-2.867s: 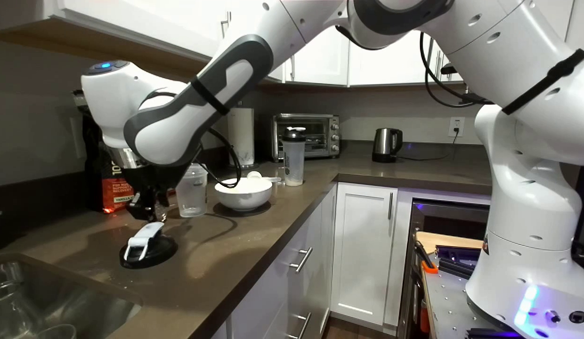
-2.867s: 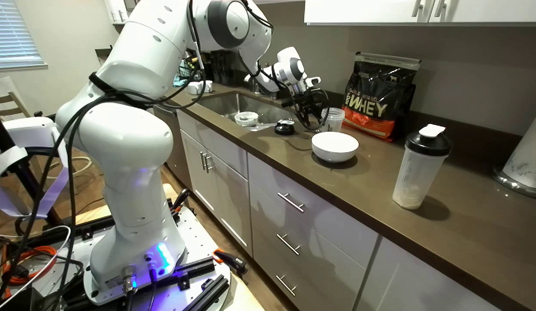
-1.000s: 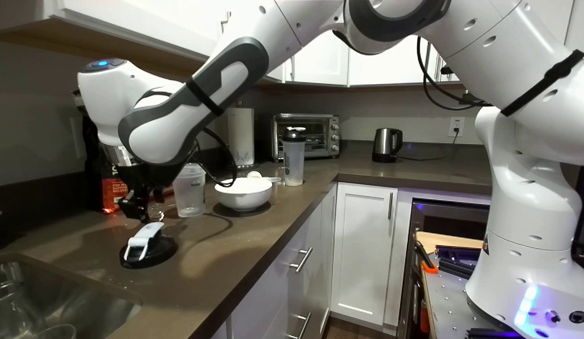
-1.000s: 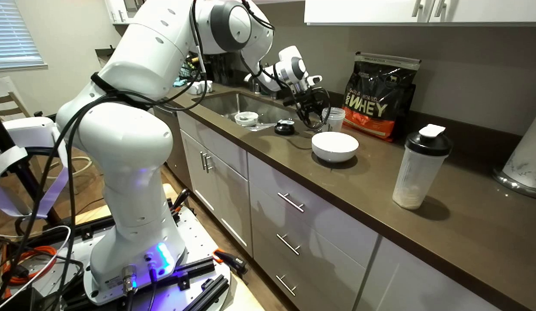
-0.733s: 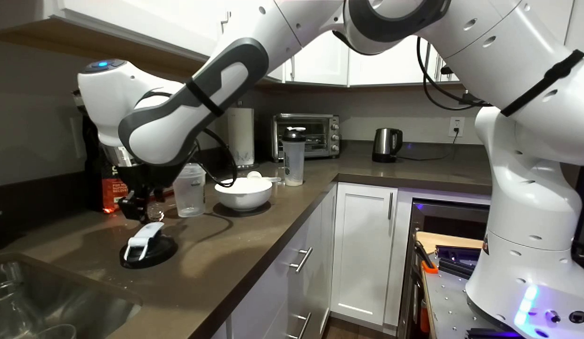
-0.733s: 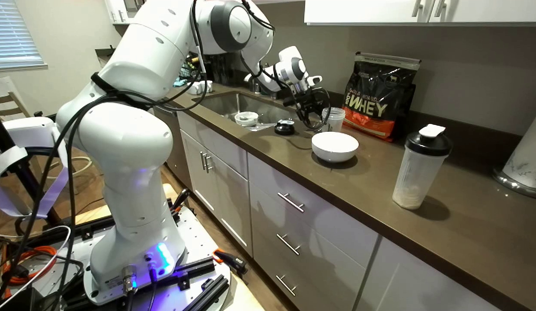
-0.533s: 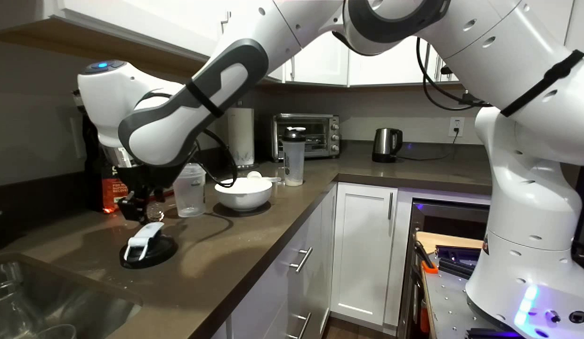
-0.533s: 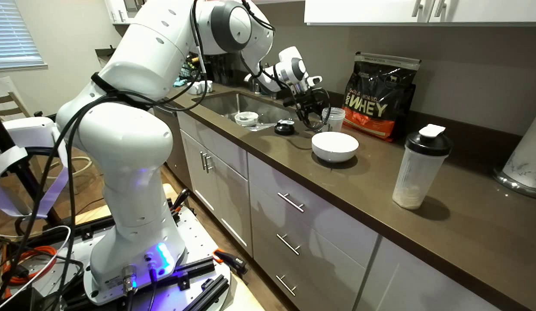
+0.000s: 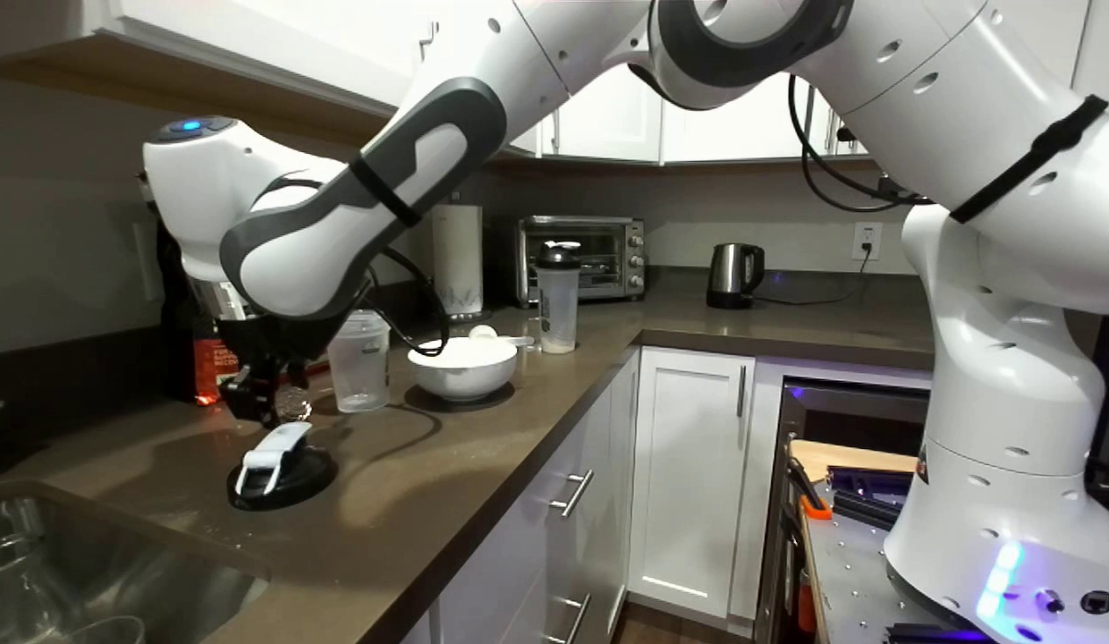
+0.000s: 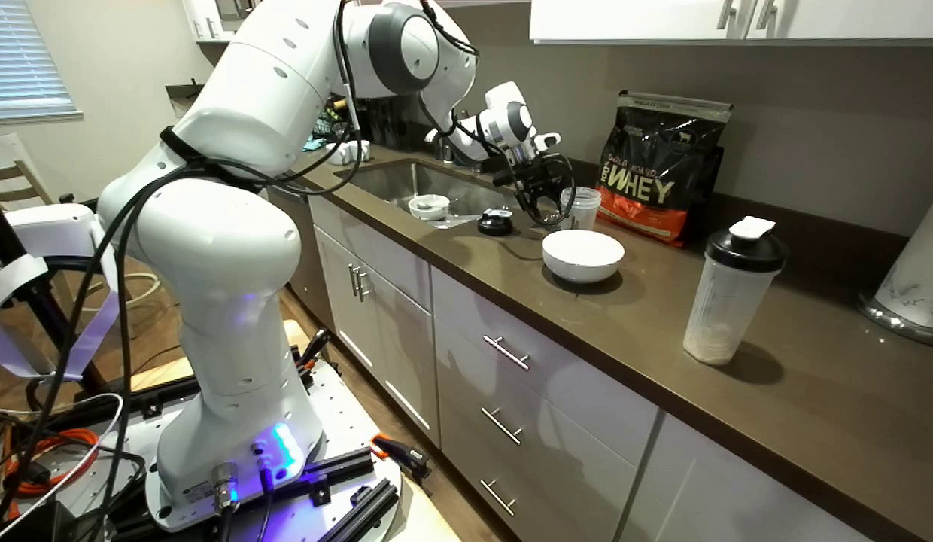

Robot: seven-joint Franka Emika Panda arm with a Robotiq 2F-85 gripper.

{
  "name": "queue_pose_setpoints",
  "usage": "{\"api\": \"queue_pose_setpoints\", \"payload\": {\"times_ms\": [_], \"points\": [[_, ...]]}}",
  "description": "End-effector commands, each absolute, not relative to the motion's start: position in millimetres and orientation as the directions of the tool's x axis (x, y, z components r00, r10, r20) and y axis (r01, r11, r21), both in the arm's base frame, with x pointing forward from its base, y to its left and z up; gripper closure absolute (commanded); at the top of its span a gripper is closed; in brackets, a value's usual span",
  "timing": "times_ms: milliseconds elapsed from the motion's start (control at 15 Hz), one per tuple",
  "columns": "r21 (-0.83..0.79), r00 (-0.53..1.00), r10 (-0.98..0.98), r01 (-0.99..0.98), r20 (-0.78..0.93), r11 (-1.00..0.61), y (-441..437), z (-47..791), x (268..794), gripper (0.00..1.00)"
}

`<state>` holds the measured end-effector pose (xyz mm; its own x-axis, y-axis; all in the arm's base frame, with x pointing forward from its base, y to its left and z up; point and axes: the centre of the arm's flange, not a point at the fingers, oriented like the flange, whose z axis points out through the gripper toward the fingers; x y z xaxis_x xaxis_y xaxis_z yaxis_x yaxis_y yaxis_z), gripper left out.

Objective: Put the ball in the shaker

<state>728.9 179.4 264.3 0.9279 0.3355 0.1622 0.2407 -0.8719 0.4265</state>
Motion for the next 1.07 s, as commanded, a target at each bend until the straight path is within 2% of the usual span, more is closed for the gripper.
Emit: {"api": "queue_pose_setpoints", "payload": {"times_ms": [0,67,200,400,467,533,1000], "points": [[0.4,0.927,0.325,0.23,0.186,-0.887,180.0,263.1,738.7,0.37],[0.4,0.927,0.325,0.231,0.186,-0.887,180.2,263.1,739.0,0.49],[0.399,0.927,0.325,0.23,0.187,-0.887,180.3,262.9,739.4,0.54],[0.399,0.926,0.325,0.229,0.193,-0.888,180.6,265.4,740.5,0.54],[0.399,0.925,0.326,0.229,0.194,-0.888,180.6,265.8,740.4,0.59],[0.401,0.925,0.326,0.229,0.194,-0.887,180.1,267.3,739.6,0.55],[0.407,0.926,0.324,0.225,0.192,-0.885,176.3,272.9,730.7,0.52]]}}
